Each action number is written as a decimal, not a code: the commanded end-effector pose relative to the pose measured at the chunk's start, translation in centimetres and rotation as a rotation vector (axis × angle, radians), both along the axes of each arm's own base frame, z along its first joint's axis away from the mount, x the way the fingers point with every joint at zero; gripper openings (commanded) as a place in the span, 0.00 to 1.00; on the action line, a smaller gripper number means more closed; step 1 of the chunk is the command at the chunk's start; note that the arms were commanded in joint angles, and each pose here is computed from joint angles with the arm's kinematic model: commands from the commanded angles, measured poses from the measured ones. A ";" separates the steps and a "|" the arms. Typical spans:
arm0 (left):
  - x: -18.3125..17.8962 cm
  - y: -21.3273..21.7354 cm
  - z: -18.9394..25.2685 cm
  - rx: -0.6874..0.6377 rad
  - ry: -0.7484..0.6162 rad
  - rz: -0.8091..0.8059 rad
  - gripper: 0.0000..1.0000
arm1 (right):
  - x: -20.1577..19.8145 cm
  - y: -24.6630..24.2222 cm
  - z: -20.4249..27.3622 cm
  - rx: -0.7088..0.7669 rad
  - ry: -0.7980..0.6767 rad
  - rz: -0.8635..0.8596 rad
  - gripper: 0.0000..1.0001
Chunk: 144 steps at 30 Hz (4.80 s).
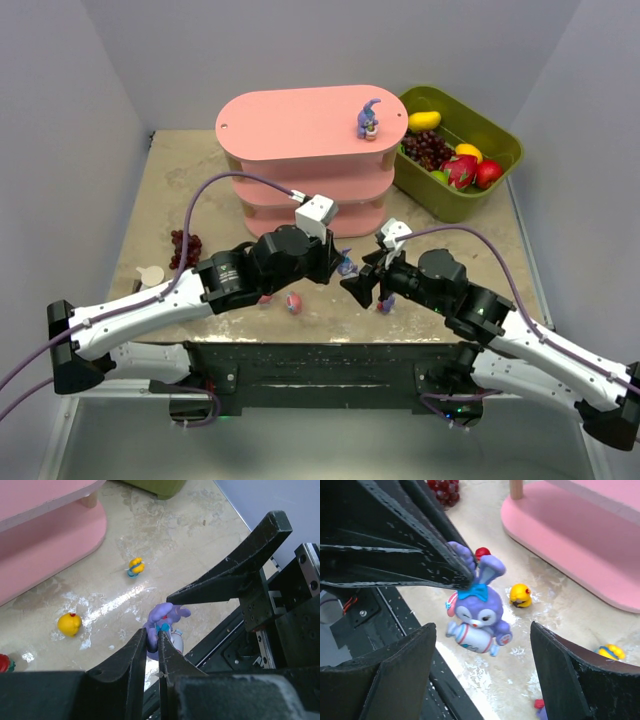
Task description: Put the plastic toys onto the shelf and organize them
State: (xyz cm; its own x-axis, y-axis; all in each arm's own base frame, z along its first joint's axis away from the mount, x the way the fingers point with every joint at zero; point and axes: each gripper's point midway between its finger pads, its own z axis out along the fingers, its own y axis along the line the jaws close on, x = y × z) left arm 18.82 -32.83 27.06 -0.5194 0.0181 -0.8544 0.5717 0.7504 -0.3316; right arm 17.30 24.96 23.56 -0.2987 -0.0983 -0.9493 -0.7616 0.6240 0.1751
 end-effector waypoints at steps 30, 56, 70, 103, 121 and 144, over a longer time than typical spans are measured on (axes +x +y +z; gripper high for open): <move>-2.3 -0.1 2.8 -0.059 -0.042 -0.149 0.00 | 0.3 2.7 2.7 0.014 -0.095 0.041 0.43; 0.0 10.5 6.8 -0.205 -0.159 0.263 0.87 | 2.9 1.9 6.6 0.113 -0.025 -0.178 0.00; -0.4 18.9 -2.5 0.033 -0.083 0.529 0.87 | 9.6 4.4 20.3 0.291 -0.158 -0.406 0.01; -1.9 21.2 -5.2 0.045 -0.028 0.540 0.88 | 23.5 6.8 21.9 0.368 -0.092 -0.626 0.12; -1.8 21.1 -5.3 0.059 -0.027 0.541 0.88 | 24.8 7.1 20.1 0.391 -0.033 -0.631 0.37; -1.7 21.1 -5.5 0.073 -0.026 0.550 0.89 | 23.9 6.3 21.2 0.408 -0.064 -0.610 0.68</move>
